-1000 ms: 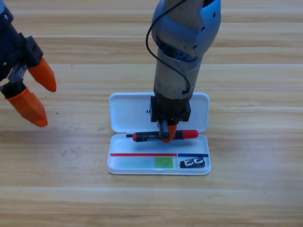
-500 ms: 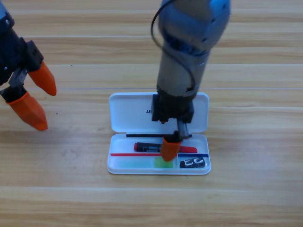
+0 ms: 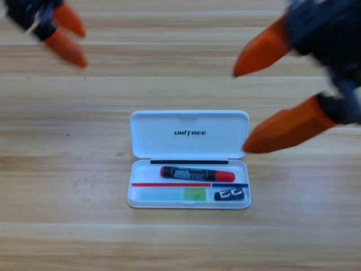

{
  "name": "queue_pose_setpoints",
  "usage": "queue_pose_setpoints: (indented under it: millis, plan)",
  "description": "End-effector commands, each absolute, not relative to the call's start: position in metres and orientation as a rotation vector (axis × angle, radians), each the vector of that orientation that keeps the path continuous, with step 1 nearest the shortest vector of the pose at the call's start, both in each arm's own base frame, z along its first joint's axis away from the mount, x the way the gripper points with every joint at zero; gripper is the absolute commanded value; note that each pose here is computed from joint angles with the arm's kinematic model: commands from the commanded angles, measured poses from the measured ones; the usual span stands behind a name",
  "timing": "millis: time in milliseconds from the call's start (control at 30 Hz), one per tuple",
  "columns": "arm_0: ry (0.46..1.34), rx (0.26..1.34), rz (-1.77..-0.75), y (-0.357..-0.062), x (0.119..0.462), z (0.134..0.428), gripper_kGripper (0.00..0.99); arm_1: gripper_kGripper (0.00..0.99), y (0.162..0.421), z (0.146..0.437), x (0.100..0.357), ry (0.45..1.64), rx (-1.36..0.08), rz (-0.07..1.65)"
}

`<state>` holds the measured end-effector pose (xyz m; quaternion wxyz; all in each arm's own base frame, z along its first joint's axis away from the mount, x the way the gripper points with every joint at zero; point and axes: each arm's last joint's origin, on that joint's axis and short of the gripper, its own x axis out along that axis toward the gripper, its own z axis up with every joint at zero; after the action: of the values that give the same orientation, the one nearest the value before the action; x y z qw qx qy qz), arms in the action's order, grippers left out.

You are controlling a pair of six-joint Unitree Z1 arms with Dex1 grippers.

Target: Clean up eraser and pencils

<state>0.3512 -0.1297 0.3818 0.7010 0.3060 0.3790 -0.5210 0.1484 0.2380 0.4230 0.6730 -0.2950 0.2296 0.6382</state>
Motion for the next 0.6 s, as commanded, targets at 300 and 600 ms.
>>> queue_pose_setpoints:
  millis: [300,600]
  plan:
    - [0.899,0.414,-1.314,-0.123,0.464,0.273,0.133,0.990,0.219,0.415,0.125,0.474,-0.606,1.533]
    - [0.970,0.322,-1.415,-0.143,0.477,0.214,0.000,0.990,0.223,0.410,0.126,0.493,-0.594,1.567]
